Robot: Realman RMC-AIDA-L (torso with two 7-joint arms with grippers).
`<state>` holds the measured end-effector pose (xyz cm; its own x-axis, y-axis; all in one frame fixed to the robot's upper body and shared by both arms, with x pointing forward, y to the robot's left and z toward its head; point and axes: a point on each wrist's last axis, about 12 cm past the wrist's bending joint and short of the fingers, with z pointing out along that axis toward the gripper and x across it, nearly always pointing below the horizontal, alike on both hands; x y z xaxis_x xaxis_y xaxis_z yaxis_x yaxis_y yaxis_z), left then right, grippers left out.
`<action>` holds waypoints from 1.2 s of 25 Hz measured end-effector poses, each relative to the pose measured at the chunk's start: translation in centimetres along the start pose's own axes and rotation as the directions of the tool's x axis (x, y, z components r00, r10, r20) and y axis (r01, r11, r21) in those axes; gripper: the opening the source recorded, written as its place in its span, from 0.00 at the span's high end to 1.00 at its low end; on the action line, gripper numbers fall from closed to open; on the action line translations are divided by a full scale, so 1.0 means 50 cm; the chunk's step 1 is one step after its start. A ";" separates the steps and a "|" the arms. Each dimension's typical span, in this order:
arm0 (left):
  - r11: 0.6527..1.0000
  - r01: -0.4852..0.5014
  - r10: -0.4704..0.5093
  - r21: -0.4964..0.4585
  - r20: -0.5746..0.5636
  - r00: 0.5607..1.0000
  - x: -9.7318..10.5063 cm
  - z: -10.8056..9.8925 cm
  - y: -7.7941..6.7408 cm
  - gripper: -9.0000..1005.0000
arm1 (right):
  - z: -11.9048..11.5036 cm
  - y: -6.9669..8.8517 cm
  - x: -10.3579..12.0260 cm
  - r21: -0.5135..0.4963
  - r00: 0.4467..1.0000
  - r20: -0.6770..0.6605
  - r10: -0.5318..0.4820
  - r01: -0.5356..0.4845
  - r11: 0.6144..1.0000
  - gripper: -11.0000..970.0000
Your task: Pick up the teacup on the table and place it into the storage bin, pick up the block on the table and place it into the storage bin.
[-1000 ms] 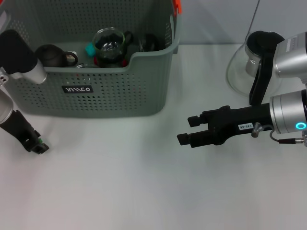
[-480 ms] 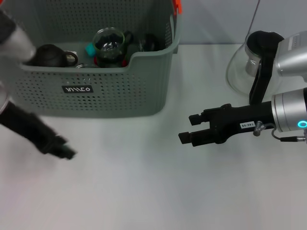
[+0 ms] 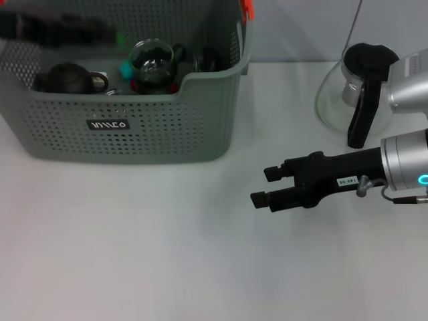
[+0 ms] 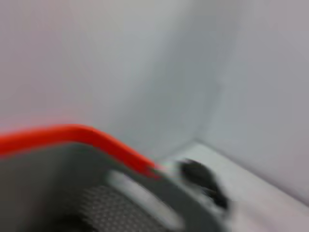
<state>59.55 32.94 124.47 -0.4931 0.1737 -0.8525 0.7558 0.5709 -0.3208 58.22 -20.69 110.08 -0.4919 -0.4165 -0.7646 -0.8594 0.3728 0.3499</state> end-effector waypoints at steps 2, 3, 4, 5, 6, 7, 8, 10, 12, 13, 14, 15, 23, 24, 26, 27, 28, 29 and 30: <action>0.993 0.020 -0.018 -0.112 0.017 1.000 -0.006 -0.001 0.034 0.48 | 0.000 0.000 0.002 -0.001 1.000 -0.001 0.002 -0.002 1.000 0.19; 0.988 0.024 -0.021 -0.155 0.018 1.000 -0.008 0.003 0.047 0.47 | 0.000 0.000 0.002 -0.001 1.000 -0.001 0.003 -0.003 1.000 0.19; 0.980 0.024 -0.022 -0.197 0.016 1.000 -0.011 0.009 0.058 0.47 | 0.000 0.000 0.002 -0.002 1.000 -0.001 0.002 -0.002 1.000 0.19; 0.973 0.023 -0.021 -0.228 0.011 1.000 -0.013 0.017 0.067 0.46 | 0.001 0.001 0.000 -0.003 1.000 0.000 0.001 -0.001 1.000 0.19; 0.966 0.019 -0.019 -0.259 0.002 1.000 -0.014 0.028 0.074 0.46 | 0.002 0.001 -0.001 -0.004 1.000 0.000 -0.001 0.001 1.000 0.19; 0.958 0.015 -0.017 -0.285 -0.007 1.000 -0.016 0.039 0.079 0.45 | 0.004 0.002 -0.003 -0.006 1.000 0.000 -0.004 0.004 1.000 0.19; 0.953 0.011 -0.016 -0.302 -0.013 1.000 -0.017 0.046 0.082 0.45 | 0.004 0.002 -0.004 -0.007 1.000 0.000 -0.005 0.005 1.000 0.19; 0.943 0.001 -0.010 -0.334 -0.026 1.000 -0.020 0.060 0.087 0.44 | 0.004 0.002 -0.007 -0.008 1.000 0.001 -0.009 0.009 1.000 0.19; 0.938 -0.002 -0.006 -0.346 -0.024 1.000 -0.021 0.064 0.088 0.43 | 0.004 0.003 -0.009 -0.008 1.000 0.002 -0.011 0.011 1.000 0.19; 0.937 0.000 -0.007 -0.350 -0.020 1.000 -0.021 0.063 0.089 0.42 | 0.004 0.003 -0.009 -0.008 1.000 0.002 -0.012 0.012 1.000 0.19; 0.936 0.011 -0.015 -0.352 -0.006 1.000 -0.020 0.058 0.089 0.42 | 0.003 0.003 -0.010 -0.008 1.000 0.004 -0.014 0.014 1.000 0.19; 0.936 0.011 -0.015 -0.352 -0.006 1.000 -0.020 0.058 0.089 0.39 | 0.003 0.002 -0.011 -0.008 1.000 0.008 -0.016 0.016 1.000 0.19; 0.996 -0.092 0.091 0.011 0.053 0.994 0.031 0.023 -0.004 0.19 | -0.009 0.005 -0.022 -0.032 0.997 0.067 -0.043 0.046 0.998 0.19; 0.986 -0.132 0.127 0.101 0.058 0.990 0.052 0.022 -0.027 0.17 | -0.011 0.005 -0.023 -0.033 0.996 0.076 -0.050 0.053 0.998 0.19; 0.966 -0.173 0.166 0.190 0.049 0.985 0.086 0.024 -0.051 0.12 | -0.010 0.006 -0.022 -0.041 0.993 0.089 -0.075 0.079 0.996 0.19; 0.957 -0.188 0.185 0.219 0.035 0.982 0.109 0.029 -0.059 0.10 | -0.008 0.007 -0.021 -0.046 0.991 0.095 -0.092 0.097 0.994 0.19; 0.953 -0.193 0.192 0.233 0.025 0.981 0.126 0.033 -0.063 0.10 | -0.004 0.009 -0.019 -0.050 0.989 0.097 -0.110 0.116 0.992 0.19; 0.952 -0.193 0.196 0.238 0.015 0.981 0.145 0.036 -0.065 0.10 | -0.001 0.010 -0.017 -0.051 0.987 0.100 -0.130 0.135 0.989 0.19; 0.951 -0.192 0.196 0.241 0.006 0.980 0.165 0.040 -0.065 0.10 | 0.005 0.012 -0.015 -0.056 0.984 0.101 -0.146 0.152 0.987 0.19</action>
<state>53.90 30.88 117.67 -0.3323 0.2775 -0.9014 0.9174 0.3168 -0.2407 58.08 -19.95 110.72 -0.3444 -0.3806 -0.8582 -0.9308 0.2577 0.2593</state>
